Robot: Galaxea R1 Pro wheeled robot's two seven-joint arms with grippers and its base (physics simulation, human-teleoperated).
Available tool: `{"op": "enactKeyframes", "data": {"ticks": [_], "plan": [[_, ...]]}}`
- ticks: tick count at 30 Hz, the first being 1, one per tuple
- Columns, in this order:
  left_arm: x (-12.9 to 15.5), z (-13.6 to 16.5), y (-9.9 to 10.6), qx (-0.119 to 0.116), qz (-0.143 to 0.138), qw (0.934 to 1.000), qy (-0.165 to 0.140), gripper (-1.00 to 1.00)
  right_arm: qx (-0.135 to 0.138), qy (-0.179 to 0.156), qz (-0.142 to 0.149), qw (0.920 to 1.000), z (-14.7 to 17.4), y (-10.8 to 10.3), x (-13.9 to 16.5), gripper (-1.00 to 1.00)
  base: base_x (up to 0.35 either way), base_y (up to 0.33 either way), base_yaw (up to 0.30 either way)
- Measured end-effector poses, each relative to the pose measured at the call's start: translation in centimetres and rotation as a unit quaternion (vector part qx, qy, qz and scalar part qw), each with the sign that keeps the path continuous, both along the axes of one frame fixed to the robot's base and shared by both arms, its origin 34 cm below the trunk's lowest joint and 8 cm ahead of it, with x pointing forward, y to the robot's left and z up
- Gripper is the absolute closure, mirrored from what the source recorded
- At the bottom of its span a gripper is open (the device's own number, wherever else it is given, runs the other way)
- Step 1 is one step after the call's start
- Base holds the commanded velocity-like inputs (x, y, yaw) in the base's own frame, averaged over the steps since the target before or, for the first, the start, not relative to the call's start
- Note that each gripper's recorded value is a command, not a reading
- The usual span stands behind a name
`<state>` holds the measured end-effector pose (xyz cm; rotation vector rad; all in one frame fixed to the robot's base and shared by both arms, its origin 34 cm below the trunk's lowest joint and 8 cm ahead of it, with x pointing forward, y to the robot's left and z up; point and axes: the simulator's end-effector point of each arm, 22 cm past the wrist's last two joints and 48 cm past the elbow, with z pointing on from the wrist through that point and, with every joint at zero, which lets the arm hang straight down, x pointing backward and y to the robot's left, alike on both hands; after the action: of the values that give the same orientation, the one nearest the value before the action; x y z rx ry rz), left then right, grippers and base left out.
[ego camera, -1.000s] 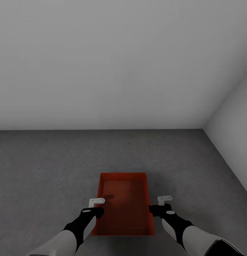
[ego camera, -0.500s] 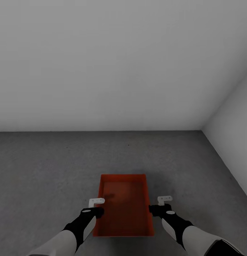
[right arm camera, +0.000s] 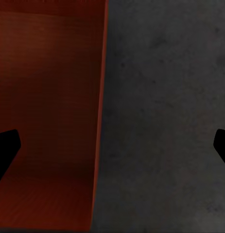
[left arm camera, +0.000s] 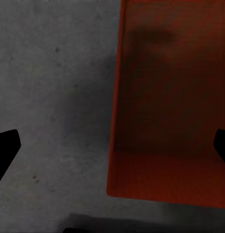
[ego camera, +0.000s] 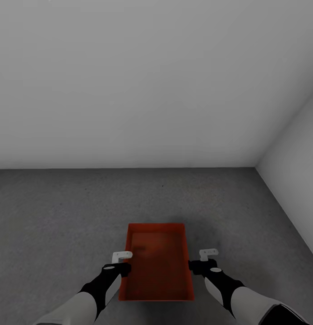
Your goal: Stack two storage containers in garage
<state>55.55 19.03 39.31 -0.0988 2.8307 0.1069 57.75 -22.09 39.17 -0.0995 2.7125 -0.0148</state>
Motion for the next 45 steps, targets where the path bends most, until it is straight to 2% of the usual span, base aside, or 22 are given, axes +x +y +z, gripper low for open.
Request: {"op": "enactKeyframes", "data": {"ticks": [19, 45], "plan": [[0.3, 3.5, -0.1, -0.001, 0.000, 1.0000, -0.001, -1.00, 0.000, -0.001, 0.000, 1.0000, 3.4, 0.0, 0.3, -1.00, 0.000, 0.000, 0.000], [1.2, 4.4, 0.0, -0.001, 0.000, 0.9999, -0.013, -1.00, 0.002, -0.011, -0.001, 0.9999, 4.4, 0.3, 1.1, -1.00, 0.000, 0.000, -0.028]]}}
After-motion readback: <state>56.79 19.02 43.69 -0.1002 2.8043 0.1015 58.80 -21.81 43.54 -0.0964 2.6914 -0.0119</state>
